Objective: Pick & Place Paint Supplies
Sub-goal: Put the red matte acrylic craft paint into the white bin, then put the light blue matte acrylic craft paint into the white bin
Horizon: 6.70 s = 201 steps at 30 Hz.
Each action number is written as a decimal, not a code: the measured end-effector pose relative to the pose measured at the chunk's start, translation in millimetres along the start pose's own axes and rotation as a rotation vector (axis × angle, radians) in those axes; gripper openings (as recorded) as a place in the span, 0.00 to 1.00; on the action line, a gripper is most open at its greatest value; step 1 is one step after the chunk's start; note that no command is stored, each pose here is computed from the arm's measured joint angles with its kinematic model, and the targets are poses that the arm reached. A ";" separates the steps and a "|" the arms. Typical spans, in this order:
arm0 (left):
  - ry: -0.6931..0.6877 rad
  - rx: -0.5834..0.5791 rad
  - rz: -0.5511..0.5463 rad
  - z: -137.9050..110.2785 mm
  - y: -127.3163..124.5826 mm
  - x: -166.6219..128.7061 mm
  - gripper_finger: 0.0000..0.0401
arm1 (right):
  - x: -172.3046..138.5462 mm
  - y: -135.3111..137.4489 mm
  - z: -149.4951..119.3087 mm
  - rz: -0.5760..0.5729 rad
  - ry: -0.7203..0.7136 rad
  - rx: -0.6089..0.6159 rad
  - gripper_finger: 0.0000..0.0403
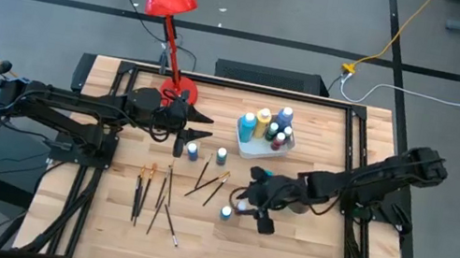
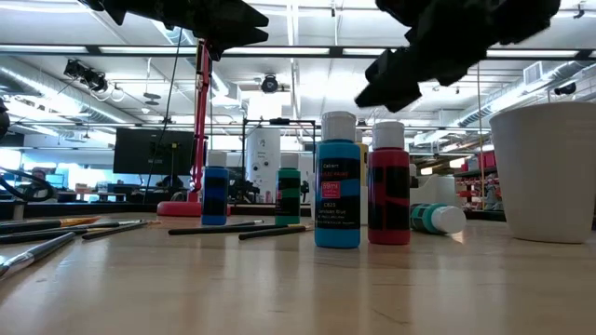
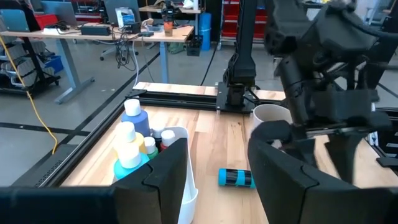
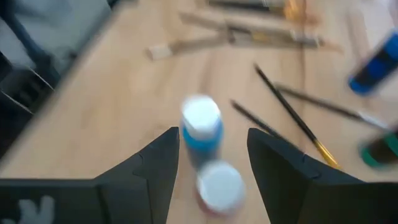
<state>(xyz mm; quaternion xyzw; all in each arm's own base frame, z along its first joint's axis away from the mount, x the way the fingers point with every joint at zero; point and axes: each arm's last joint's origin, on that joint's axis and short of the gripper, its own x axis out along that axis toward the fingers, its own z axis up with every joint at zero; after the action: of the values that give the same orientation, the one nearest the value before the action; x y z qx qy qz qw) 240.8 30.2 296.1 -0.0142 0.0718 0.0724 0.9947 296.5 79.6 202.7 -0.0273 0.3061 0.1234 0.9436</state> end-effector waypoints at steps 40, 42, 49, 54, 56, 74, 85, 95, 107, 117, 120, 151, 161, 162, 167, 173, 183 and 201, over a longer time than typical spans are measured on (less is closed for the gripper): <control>0.006 0.010 0.000 -0.5 0.0 -0.1 0.44 | -22.3 -30.6 18.9 -0.071 0.028 -0.066 0.35; 0.006 0.010 0.000 -0.6 0.0 -0.1 0.44 | -39.1 -40.1 25.6 -0.139 0.007 -0.064 0.34; 0.008 0.018 0.000 -0.7 0.0 -0.1 0.44 | -91.2 -80.2 27.2 -0.446 0.015 0.008 0.28; 0.007 0.019 0.000 -0.7 0.0 -0.1 0.44 | -101.3 -107.0 11.9 -0.515 0.062 0.131 0.31; 0.007 0.020 0.000 -0.7 0.0 -0.1 0.44 | -97.6 -114.2 0.5 -0.496 0.078 0.159 0.33; 0.008 0.029 0.000 -0.7 0.0 -0.1 0.44 | -94.4 -129.7 -42.1 -0.552 0.154 0.253 0.30; 0.007 0.028 0.000 -0.7 0.0 -0.1 0.44 | -95.8 -129.3 -47.3 -0.589 0.194 0.325 0.34; 0.008 0.025 0.000 -0.7 0.0 -0.1 0.44 | -88.3 -133.2 -47.9 -0.593 0.189 0.314 0.33; 0.008 0.027 0.000 -0.7 0.1 -0.2 0.44 | -75.8 -143.7 -58.8 -0.658 0.209 0.282 0.31; 0.008 0.028 0.000 -0.7 0.1 -0.2 0.44 | -72.4 -159.4 -67.4 -0.691 0.229 0.326 0.34; 0.008 0.028 0.000 -0.8 0.1 -0.2 0.44 | -68.6 -162.7 -67.8 -0.688 0.227 0.294 0.32; 0.008 0.029 0.000 -0.7 0.0 -0.2 0.44 | -94.0 -139.4 -10.1 -0.607 -0.013 0.121 0.39; 0.008 0.029 0.000 -0.7 0.1 -0.2 0.44 | -73.8 -82.3 30.3 -0.087 -0.359 0.028 0.39; 0.009 0.028 0.000 -0.8 0.0 -0.2 0.44 | -70.8 -76.0 31.6 -0.067 -0.363 0.009 0.39; 0.016 0.027 0.000 -1.4 0.0 -0.2 0.44 | -49.9 -49.5 31.3 -0.050 -0.338 -0.062 0.41; 0.016 0.028 -0.019 -1.5 -0.5 -0.2 0.44 | -24.6 -29.9 24.9 -0.036 -0.301 -0.049 0.51; 0.018 0.025 -0.017 -1.7 -0.4 -0.2 0.44 | 24.9 0.8 7.1 0.090 -0.221 -0.009 0.61; 0.020 0.029 -0.018 -1.9 -0.4 -0.2 0.44 | 47.0 0.6 7.3 0.067 0.023 -0.021 0.58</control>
<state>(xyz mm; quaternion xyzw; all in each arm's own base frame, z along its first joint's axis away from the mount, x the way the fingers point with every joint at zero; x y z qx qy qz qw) 240.4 29.7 294.2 -0.0010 0.0830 0.0625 0.9946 337.2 91.3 181.1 -0.0285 0.3164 0.1578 0.9350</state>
